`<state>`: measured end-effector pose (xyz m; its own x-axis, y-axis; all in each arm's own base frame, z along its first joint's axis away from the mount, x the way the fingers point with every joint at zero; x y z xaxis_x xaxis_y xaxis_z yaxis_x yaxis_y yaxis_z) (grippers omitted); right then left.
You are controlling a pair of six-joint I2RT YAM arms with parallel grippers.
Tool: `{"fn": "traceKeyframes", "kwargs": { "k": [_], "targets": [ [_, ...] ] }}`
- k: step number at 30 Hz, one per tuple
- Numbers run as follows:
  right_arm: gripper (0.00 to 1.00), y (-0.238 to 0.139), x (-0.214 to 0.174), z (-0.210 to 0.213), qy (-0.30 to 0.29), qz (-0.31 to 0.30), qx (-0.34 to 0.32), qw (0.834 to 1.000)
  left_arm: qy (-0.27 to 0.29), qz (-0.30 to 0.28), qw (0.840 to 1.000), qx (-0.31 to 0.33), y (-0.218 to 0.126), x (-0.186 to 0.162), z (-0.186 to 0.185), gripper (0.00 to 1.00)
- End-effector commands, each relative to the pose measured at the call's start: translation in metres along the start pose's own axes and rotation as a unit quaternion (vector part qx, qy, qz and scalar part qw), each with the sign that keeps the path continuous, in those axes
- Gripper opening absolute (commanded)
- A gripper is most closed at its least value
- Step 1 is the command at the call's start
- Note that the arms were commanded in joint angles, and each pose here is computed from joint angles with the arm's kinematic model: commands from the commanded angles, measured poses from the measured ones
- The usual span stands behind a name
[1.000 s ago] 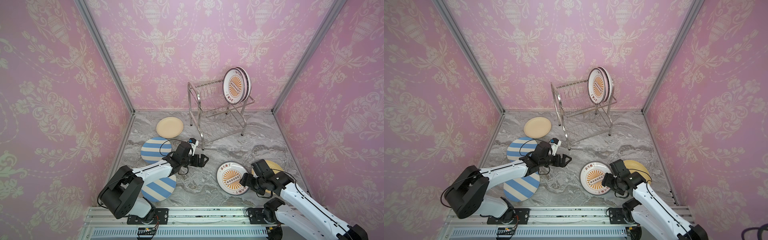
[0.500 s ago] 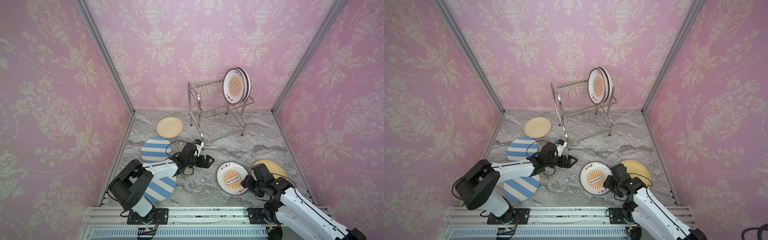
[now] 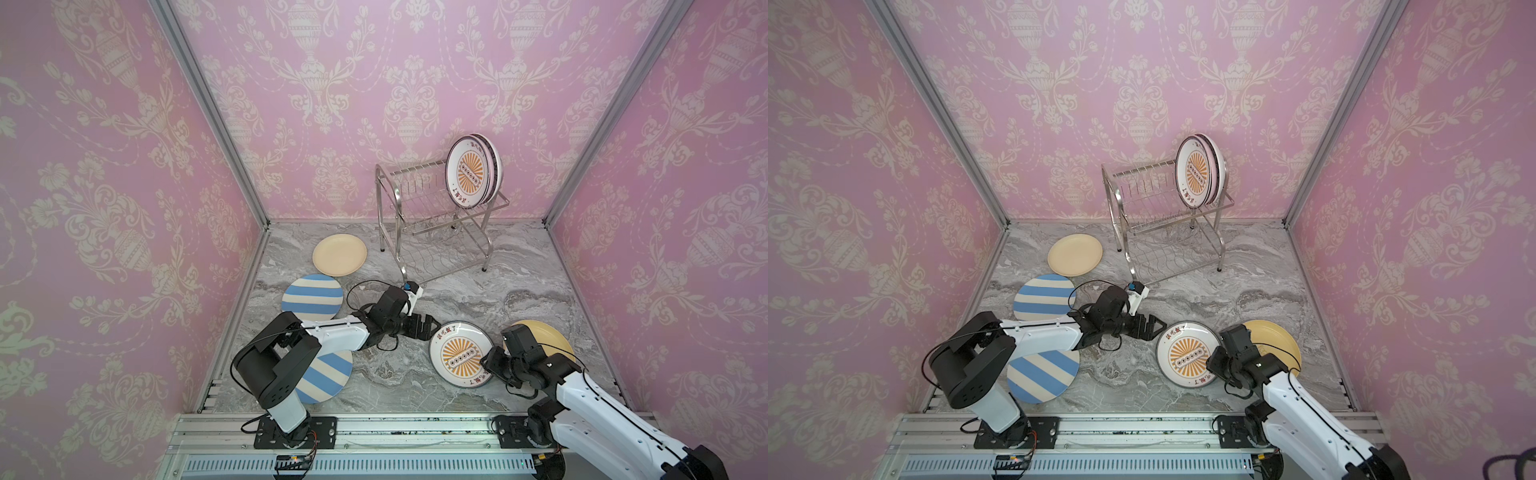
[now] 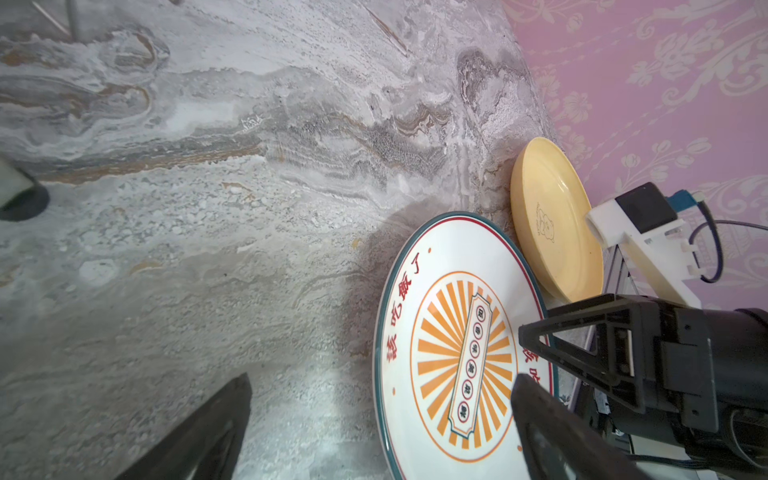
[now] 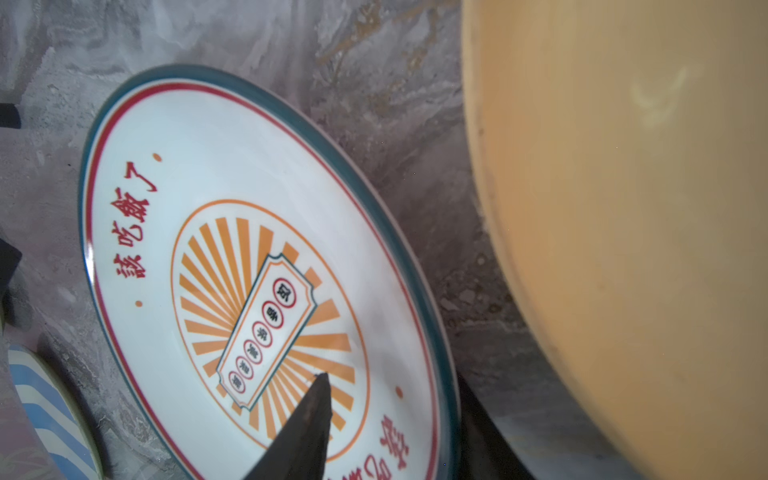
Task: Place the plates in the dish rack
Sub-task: 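Press both grippers onto opposite rims of the second sunburst plate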
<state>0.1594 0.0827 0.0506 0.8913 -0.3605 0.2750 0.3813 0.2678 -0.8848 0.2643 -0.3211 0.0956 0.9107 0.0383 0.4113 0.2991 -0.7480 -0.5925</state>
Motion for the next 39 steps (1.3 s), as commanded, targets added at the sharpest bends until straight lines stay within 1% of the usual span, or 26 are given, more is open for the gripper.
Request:
{"fn": "traceKeyframes", "kwargs": {
  "k": [1,3,7,10,12,19,22,23,31,36,39],
  "targets": [
    [0.45,0.008,-0.004,-0.002,-0.009,0.003,0.009,1.000,0.007,0.013,1.000,-0.004,0.008,-0.004,0.000,0.99],
    [0.42,0.010,-0.004,-0.002,-0.006,-0.008,0.020,1.000,0.005,0.017,1.000,-0.004,0.011,-0.006,0.000,0.99],
    [0.41,0.017,-0.008,0.001,0.014,-0.027,0.065,0.997,0.008,0.023,1.000,-0.005,0.015,-0.008,-0.002,0.99],
    [0.41,0.025,-0.012,-0.001,0.042,-0.037,0.095,0.994,0.010,0.028,1.000,-0.007,0.017,-0.009,-0.005,0.99],
    [0.41,0.028,-0.016,-0.004,0.050,-0.040,0.102,0.993,0.010,0.036,0.999,-0.006,0.019,-0.013,-0.006,0.99],
    [0.40,0.029,-0.022,-0.006,0.045,-0.042,0.116,0.991,0.005,0.057,0.998,0.000,0.027,-0.025,-0.001,0.99],
    [0.40,0.032,-0.023,-0.006,0.043,-0.041,0.123,0.991,0.006,0.056,0.998,-0.001,0.030,-0.026,0.001,0.99],
    [0.38,0.033,-0.024,-0.005,0.042,-0.041,0.126,0.990,0.005,0.057,0.998,-0.001,0.031,-0.026,0.001,0.99],
    [0.38,0.037,-0.024,-0.001,0.026,-0.031,0.133,0.990,0.004,0.060,0.998,-0.011,0.037,-0.027,-0.003,0.99],
    [0.33,0.039,-0.021,0.004,0.021,-0.034,0.146,0.988,0.003,0.062,0.998,-0.015,0.039,-0.030,-0.003,0.99],
    [0.32,0.037,-0.019,0.009,0.019,-0.037,0.158,0.987,-0.003,0.063,0.998,-0.021,0.041,-0.031,-0.003,0.99]
  ]
}}
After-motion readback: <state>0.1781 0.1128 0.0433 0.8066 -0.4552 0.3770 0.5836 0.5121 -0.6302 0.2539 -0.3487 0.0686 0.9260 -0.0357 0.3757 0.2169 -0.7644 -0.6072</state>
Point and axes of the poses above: each gripper's point midway between its finger pads, its own y axis out along the fingers, its own z axis along the line the jaws close on, x = y × z, the point moved 3 cm from there along -y, back along the fingers, and after that the axes turned 12 degrees about -y, right-handed, at the moved point
